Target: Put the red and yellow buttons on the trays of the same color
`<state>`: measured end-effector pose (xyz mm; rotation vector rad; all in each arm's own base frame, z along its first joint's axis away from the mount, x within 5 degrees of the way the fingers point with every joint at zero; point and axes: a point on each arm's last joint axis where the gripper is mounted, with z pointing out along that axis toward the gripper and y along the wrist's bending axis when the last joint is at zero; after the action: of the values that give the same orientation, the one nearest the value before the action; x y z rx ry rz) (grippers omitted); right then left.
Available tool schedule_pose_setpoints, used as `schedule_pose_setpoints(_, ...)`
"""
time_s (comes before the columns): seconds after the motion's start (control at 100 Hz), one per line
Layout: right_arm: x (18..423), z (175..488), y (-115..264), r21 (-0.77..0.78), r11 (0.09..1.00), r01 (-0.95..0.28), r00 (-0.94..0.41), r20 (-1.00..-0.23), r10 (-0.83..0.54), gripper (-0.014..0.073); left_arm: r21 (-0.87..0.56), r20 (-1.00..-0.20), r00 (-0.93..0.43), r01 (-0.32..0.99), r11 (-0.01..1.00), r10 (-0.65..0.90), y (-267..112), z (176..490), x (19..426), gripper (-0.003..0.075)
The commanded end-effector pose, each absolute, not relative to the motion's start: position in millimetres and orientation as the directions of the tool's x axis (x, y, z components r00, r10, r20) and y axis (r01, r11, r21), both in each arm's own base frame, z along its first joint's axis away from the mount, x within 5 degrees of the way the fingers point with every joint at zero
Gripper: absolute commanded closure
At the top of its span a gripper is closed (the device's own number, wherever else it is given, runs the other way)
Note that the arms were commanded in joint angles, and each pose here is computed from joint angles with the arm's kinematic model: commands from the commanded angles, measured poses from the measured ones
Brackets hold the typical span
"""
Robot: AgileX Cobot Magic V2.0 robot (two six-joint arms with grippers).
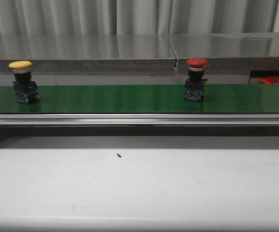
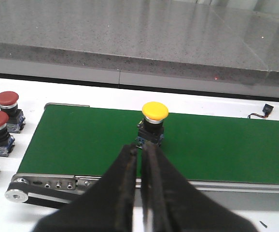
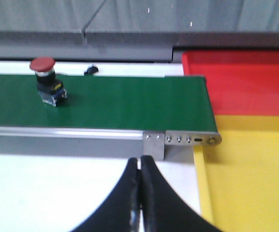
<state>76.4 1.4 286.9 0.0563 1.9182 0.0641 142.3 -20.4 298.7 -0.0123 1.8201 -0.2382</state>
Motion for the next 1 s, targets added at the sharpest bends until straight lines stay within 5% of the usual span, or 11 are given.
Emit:
schedule_pose_setpoints(0.0, 98.8, 317.5, 2.2, 0.069, 0.998, 0.009, -0.415, -0.907, 0.067, 0.0712, -0.179, -0.975, -0.156, 0.108, 0.978, -0.161, -18.7, 314.7, 144.1, 0.0739)
schedule_pose_setpoints(0.16, 148.7, 348.1, 3.3, 0.069, 0.997, 0.017, -0.539, -0.84, 0.067, 0.0712, -0.179, -0.975, -0.155, 0.108, 0.978, -0.161, -18.6, 314.8, 144.2, 0.0739)
schedule_pose_setpoints(0.38, 207.1, 352.6, 4.2, 0.031, 1.0, -0.006, -0.577, -0.817, 0.022, 0.0663, -0.179, -0.975, -0.155, 0.108, 0.978, -0.161, -18.6, 314.8, 144.2, 0.0739)
schedule_pose_setpoints(0.52, 226.8, 348.7, 4.6, 0.019, 1.0, -0.015, -0.595, -0.804, 0.006, 0.0443, -0.179, -0.975, -0.155, 0.108, 0.978, -0.161, -18.6, 314.8, 144.2, 0.0739)
schedule_pose_setpoints(0.7, 236.9, 340.5, 6.0, 0.045, 0.999, -0.012, -0.622, -0.783, 0.027, -0.0019, -0.179, -0.975, -0.155, 0.108, 0.978, -0.161, -18.6, 314.8, 144.2, 0.0739)
schedule_pose_setpoints(0.99, 267.3, 328.0, 11.4, 0.065, 0.996, -0.062, -0.709, -0.705, 0.002, 0.0015, -0.179, -0.975, -0.155, 0.108, 0.978, -0.161, -18.6, 314.8, 144.2, 0.0739)
